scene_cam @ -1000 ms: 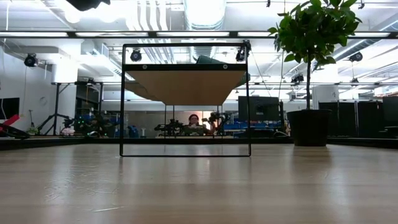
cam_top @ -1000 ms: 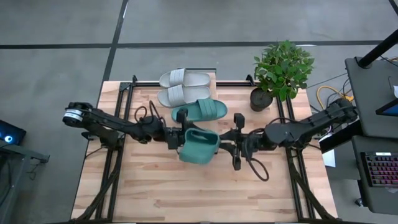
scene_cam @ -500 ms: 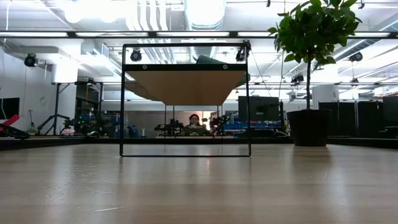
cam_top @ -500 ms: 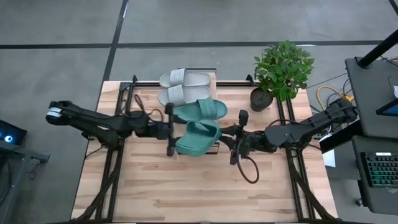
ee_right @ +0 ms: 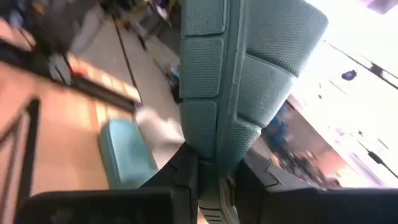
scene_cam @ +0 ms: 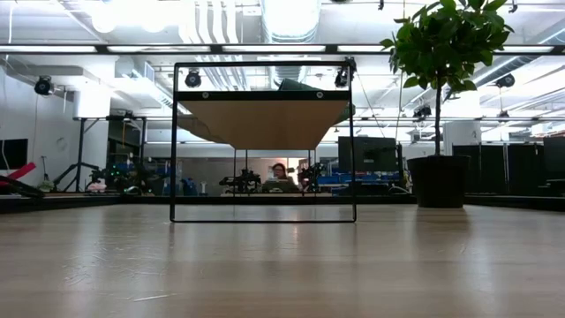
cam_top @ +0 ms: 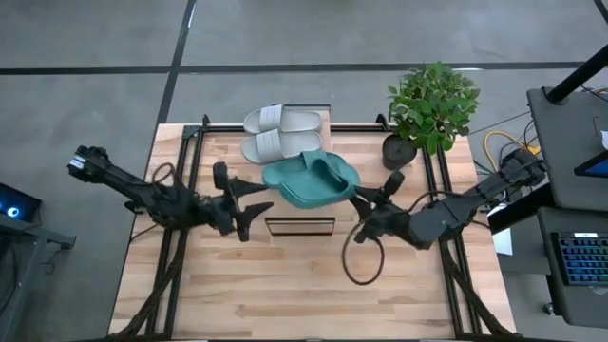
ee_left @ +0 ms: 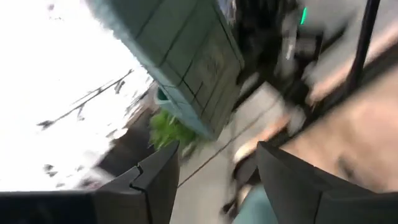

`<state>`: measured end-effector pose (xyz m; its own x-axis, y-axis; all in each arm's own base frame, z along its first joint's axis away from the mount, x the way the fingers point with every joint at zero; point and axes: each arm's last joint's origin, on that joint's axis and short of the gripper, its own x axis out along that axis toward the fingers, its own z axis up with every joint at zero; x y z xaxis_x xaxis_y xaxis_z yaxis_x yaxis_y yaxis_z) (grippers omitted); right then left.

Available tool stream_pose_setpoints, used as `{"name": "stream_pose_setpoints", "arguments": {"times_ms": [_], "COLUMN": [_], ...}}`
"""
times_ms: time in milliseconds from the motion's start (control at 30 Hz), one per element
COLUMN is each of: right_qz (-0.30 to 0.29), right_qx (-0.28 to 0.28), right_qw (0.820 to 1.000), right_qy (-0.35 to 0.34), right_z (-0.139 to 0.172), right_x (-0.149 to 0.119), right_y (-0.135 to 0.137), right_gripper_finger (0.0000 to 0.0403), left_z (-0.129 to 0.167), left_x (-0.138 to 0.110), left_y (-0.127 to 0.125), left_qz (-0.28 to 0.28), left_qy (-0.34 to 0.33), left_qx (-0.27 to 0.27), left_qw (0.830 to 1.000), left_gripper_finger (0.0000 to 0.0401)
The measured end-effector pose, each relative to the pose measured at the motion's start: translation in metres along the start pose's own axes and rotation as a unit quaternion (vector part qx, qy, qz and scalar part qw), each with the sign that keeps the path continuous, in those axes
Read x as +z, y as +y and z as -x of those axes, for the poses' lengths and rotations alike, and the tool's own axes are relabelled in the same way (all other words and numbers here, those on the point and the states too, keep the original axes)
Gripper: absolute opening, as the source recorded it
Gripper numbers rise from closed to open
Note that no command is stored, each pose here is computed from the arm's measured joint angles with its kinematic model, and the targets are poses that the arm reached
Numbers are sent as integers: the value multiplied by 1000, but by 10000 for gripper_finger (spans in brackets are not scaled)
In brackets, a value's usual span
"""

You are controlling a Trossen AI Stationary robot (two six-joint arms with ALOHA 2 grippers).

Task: Pick and place slides into the shelf
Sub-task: Put the blue slide on the shelf

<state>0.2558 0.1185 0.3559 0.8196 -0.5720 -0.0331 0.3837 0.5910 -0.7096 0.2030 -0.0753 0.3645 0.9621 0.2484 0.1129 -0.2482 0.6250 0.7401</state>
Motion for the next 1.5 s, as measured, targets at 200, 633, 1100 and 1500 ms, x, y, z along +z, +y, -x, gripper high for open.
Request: {"name": "stream_pose_setpoints", "arguments": {"times_ms": [200, 633, 1100, 1500], "right_qz": [15, 13, 54, 81], "right_qx": [-6, 55, 80, 89], "right_qw": [998, 993, 990, 987], "right_qy": [65, 104, 105, 103], "right_z": [4, 7, 7, 7], "right_x": [-18, -39, -42, -42], "right_y": [11, 24, 26, 29], "right_gripper_finger": [53, 53, 53, 53], "left_z": [-11, -26, -27, -38], "left_x": [8, 21, 31, 42], "left_y": [-27, -33, -28, -23], "left_qz": [-116, -170, -97, -73], "left_qy": [52, 87, 94, 69], "left_qx": [25, 82, 15, -43], "left_qw": [992, 978, 991, 994], "left_gripper_finger": [196, 196, 196, 196]}}
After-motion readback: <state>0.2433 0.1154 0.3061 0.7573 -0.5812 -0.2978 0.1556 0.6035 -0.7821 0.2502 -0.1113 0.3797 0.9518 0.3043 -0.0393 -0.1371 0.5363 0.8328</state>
